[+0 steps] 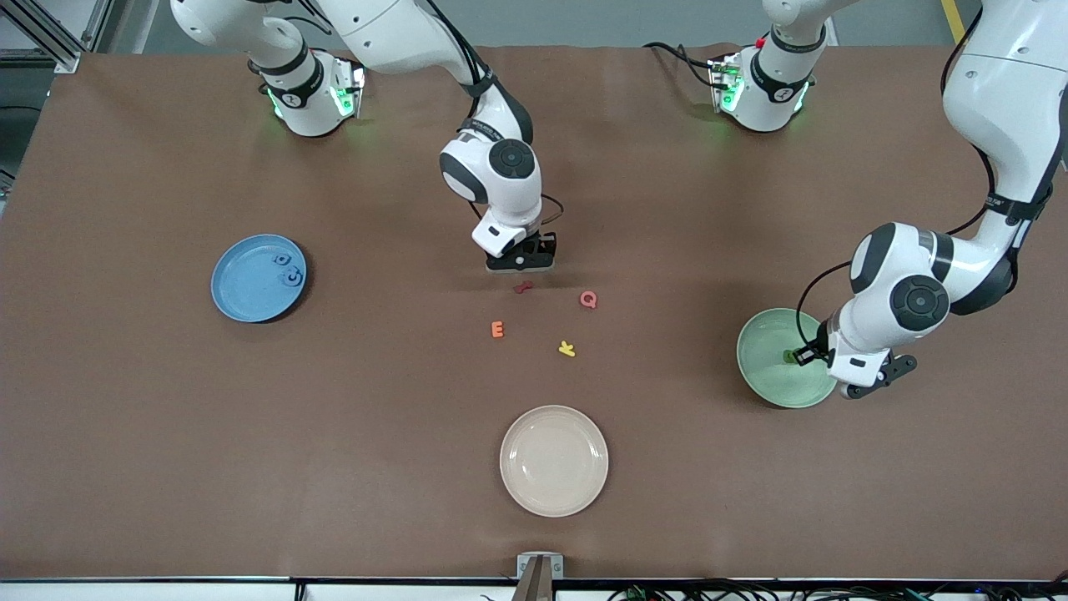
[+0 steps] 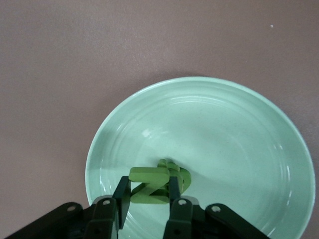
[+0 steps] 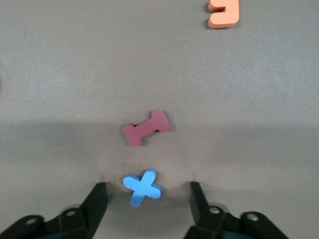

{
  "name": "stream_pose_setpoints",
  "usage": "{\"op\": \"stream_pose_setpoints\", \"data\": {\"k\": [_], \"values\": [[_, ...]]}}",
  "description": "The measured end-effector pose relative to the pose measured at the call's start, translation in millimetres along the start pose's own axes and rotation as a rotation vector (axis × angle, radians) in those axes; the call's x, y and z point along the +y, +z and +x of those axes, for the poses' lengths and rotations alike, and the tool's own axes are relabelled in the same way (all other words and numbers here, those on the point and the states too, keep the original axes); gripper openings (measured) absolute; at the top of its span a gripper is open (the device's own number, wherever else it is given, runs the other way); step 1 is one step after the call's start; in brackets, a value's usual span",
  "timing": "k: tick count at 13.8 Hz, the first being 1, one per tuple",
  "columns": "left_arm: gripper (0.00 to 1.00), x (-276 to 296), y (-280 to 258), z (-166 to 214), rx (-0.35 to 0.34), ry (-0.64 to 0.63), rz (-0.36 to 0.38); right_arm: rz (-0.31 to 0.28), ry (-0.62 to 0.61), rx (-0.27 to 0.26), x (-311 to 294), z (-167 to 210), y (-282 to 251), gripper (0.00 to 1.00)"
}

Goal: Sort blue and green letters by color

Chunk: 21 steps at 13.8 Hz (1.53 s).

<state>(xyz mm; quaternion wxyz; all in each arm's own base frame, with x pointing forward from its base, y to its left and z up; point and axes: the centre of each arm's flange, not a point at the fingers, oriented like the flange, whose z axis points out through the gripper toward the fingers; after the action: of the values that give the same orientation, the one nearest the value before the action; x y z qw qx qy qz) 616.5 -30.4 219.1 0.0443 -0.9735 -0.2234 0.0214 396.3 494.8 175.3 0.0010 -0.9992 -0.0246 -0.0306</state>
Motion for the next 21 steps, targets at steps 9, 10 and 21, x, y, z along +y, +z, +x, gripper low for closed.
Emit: {"op": "stream_pose_setpoints", "data": {"k": [9, 10, 21], "values": [[0.35, 13, -2, -8, -0.002, 0.023, -0.015, -0.002, -0.025, 0.019, -5, 2, -5, 0.26], [0.35, 13, -2, -8, -0.002, 0.023, -0.016, -0.005, -0.023, 0.018, -4, 3, -5, 0.27], [0.35, 14, -1, -6, 0.000, 0.021, -0.024, -0.110, -0.276, -0.203, 250, 113, -88, 0.27]]}}
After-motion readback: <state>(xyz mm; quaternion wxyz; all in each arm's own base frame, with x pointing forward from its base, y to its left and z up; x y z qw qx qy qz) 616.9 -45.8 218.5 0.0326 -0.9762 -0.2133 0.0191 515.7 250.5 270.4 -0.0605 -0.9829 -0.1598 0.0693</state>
